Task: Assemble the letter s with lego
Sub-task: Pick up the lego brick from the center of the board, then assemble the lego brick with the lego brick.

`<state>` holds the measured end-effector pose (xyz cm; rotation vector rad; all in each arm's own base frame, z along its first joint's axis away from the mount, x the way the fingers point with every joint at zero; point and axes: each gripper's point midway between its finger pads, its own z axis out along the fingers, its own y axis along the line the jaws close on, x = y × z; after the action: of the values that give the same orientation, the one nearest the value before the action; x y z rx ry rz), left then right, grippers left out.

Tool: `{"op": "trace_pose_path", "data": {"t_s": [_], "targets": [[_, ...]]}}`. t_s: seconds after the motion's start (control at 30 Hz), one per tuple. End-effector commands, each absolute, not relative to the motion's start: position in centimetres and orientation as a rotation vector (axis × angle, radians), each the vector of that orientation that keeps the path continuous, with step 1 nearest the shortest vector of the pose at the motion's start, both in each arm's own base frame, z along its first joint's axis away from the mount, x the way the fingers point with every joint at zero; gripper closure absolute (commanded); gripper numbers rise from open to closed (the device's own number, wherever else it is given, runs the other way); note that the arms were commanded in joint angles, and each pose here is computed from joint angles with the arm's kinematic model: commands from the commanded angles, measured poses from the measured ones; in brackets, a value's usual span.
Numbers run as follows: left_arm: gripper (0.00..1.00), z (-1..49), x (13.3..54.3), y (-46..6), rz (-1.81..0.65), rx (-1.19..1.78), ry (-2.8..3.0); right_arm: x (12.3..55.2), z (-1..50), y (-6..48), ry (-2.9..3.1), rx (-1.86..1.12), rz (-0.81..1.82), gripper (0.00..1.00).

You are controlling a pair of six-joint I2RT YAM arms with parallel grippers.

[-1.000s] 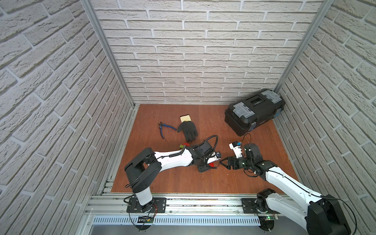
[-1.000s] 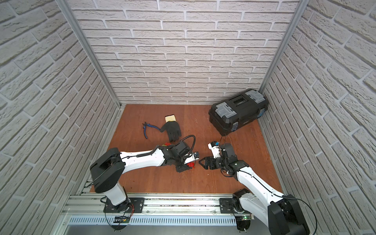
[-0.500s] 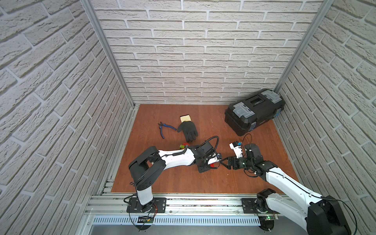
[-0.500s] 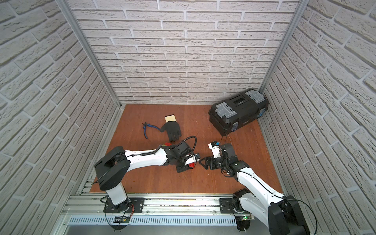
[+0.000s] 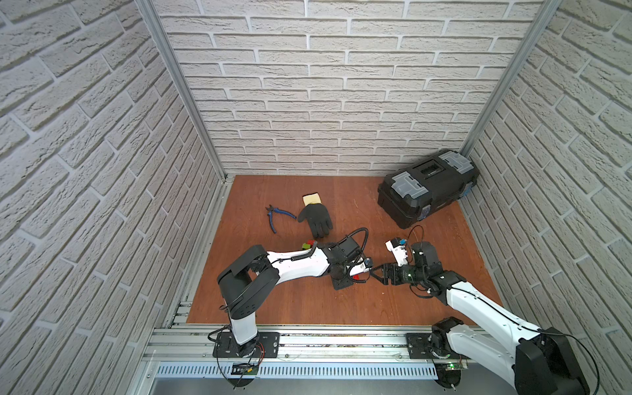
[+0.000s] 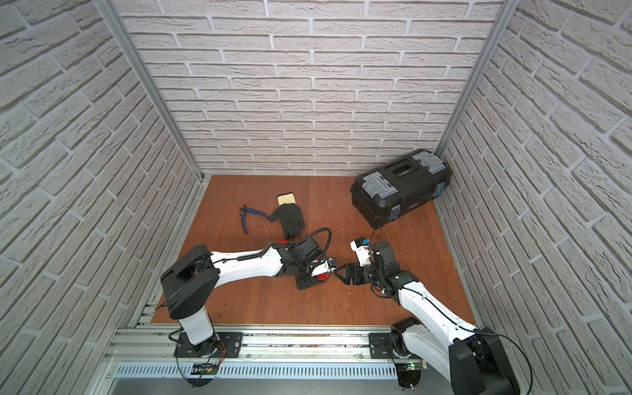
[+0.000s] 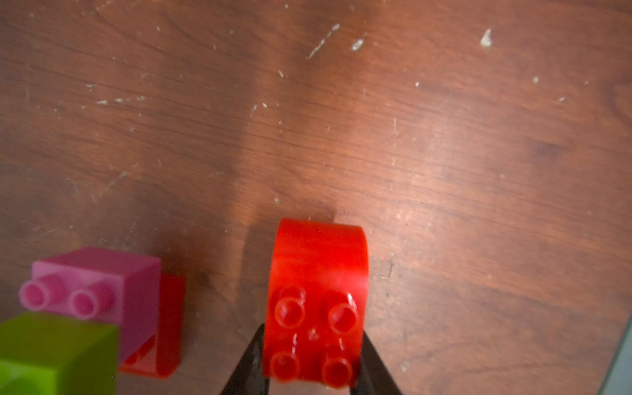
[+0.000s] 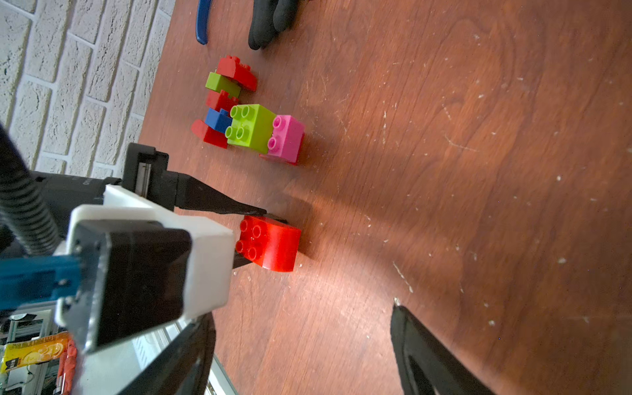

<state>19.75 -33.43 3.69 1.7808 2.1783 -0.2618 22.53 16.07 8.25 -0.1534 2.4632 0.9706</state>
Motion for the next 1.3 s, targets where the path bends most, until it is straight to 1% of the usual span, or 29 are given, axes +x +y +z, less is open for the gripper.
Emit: {"op": "trace_pose_path", "data": {"t_s": [0.0, 0.3, 0.6, 0.77, 0.83, 0.9, 1.27], "targets": [[0.74, 4.8, 19.3, -33.5, -0.267, 1.824, 2.166, 23.7, 9.2, 16.4, 2.394, -0.120, 1.017, 0.19], [0.75, 9.6, 19.4, -31.6, -0.247, 1.857, 2.121, 25.7, 9.4, 18.0, 2.330, 0.008, 1.200, 0.20], [0.75, 12.6, 22.7, -29.6, -0.230, 1.787, 2.098, 27.5, 8.3, 19.6, 2.381, 0.116, 1.297, 0.24], [0.75, 13.4, 24.3, -29.0, -0.222, 1.789, 2.084, 28.2, 7.9, 20.8, 2.394, 0.137, 1.334, 0.24], [0.78, 13.5, 24.2, -29.0, -0.255, 1.844, 2.051, 28.4, 7.7, 21.3, 2.400, 0.140, 1.345, 0.25], [0.79, 13.3, 24.5, -29.0, -0.228, 1.861, 2.034, 28.7, 7.6, 21.9, 2.396, 0.137, 1.369, 0.25], [0.78, 12.6, 26.7, -29.7, -0.270, 1.837, 2.041, 30.0, 7.0, 24.7, 2.386, 0.124, 1.478, 0.28]]}}
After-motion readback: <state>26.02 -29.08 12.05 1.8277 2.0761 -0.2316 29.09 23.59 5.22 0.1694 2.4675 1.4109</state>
